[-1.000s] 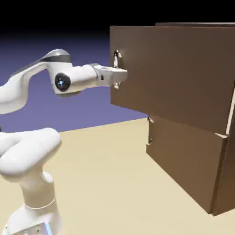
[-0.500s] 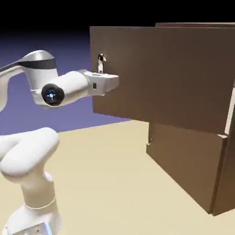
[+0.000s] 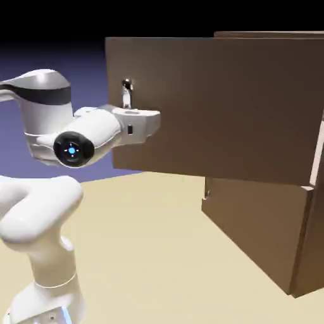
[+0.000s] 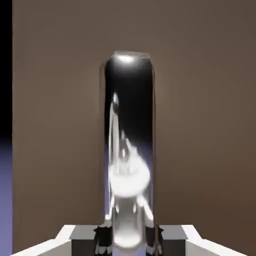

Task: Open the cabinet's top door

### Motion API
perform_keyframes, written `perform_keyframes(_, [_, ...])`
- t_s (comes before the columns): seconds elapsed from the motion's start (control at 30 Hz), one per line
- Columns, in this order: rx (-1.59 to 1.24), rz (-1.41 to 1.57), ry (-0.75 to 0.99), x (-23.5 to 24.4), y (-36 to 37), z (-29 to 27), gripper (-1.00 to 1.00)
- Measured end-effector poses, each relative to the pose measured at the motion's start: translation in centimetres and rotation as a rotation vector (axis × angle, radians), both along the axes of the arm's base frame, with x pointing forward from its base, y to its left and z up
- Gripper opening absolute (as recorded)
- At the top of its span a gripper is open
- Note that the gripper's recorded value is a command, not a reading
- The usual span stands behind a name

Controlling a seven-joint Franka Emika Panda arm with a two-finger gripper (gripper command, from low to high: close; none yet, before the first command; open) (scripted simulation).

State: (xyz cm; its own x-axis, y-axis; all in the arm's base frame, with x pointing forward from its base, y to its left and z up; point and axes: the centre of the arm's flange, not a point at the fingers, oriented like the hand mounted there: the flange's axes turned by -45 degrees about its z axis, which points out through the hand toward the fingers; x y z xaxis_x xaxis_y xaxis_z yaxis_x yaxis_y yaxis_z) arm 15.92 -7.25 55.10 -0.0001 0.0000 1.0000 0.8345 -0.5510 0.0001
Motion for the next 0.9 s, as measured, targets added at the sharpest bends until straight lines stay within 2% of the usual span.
perform_keyframes(0.4, [0.0, 0.257, 0.0, -1.9, -12.4, 0.0, -1.0])
perform_keyframes(0.9, [0.0, 0.519, 0.0, -0.5, -25.2, 0.0, -1.0])
